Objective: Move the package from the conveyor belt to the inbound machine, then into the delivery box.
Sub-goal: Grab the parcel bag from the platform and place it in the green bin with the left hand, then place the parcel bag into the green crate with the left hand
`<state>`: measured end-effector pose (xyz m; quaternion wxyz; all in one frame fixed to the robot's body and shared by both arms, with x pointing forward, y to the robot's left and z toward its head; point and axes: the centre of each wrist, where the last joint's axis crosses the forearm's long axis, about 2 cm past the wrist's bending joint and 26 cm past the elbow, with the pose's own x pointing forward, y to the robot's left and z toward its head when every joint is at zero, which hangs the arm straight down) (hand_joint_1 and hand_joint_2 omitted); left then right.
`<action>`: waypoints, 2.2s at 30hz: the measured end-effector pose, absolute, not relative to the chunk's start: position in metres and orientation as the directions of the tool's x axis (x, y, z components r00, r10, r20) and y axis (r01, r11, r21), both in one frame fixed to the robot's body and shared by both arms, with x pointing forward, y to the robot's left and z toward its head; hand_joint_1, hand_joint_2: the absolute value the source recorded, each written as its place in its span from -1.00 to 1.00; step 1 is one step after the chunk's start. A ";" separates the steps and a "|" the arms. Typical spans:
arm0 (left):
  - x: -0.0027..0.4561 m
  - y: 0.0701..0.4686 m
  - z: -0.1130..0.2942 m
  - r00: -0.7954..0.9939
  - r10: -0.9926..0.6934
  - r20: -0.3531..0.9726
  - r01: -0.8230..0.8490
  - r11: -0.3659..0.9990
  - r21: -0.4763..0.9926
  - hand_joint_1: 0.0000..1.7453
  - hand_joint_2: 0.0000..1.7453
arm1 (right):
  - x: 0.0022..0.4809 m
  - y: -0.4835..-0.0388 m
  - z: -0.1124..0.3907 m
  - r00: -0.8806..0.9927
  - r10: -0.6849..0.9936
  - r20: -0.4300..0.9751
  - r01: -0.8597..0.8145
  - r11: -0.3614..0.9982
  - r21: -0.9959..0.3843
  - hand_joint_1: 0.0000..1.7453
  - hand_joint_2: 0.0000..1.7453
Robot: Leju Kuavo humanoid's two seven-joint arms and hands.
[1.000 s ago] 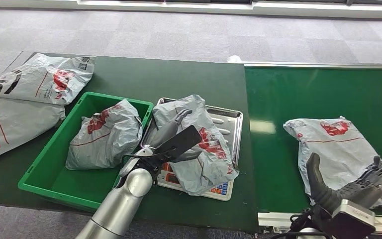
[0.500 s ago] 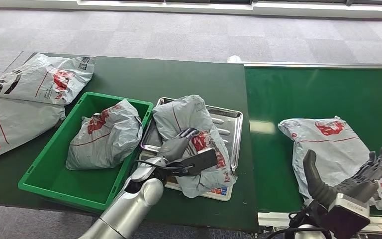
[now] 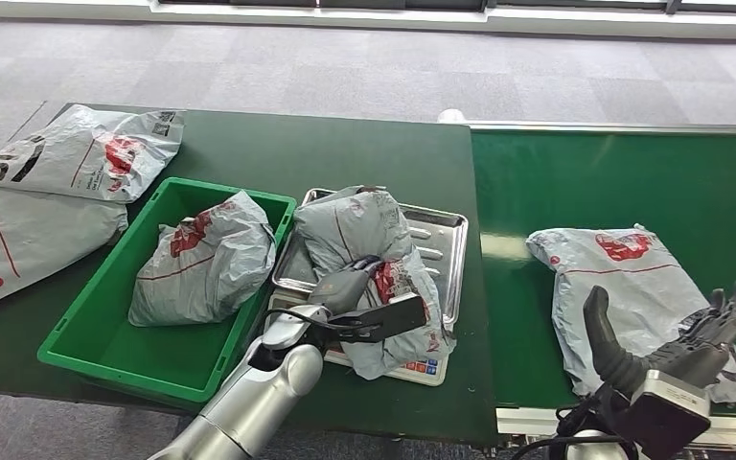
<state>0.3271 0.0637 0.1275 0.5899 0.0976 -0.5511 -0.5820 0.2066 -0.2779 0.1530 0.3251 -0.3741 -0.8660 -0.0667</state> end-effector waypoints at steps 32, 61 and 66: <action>0.328 0.090 0.184 -0.359 -0.503 0.786 0.523 0.588 0.616 1.00 1.00 | 0.191 -0.284 0.144 -0.479 0.634 0.607 0.707 0.689 -0.162 -1.00 1.00; 0.335 0.296 0.218 -0.117 -0.774 0.623 -0.389 0.613 0.688 -0.97 1.00 | 0.147 -0.292 0.153 -0.407 0.663 0.628 0.752 0.634 -0.182 -1.00 1.00; 0.334 0.295 0.189 -0.122 -0.669 0.733 -0.084 0.743 0.664 -1.00 1.00 | 0.148 -0.294 0.153 -0.416 0.661 0.624 0.750 0.638 -0.176 -1.00 1.00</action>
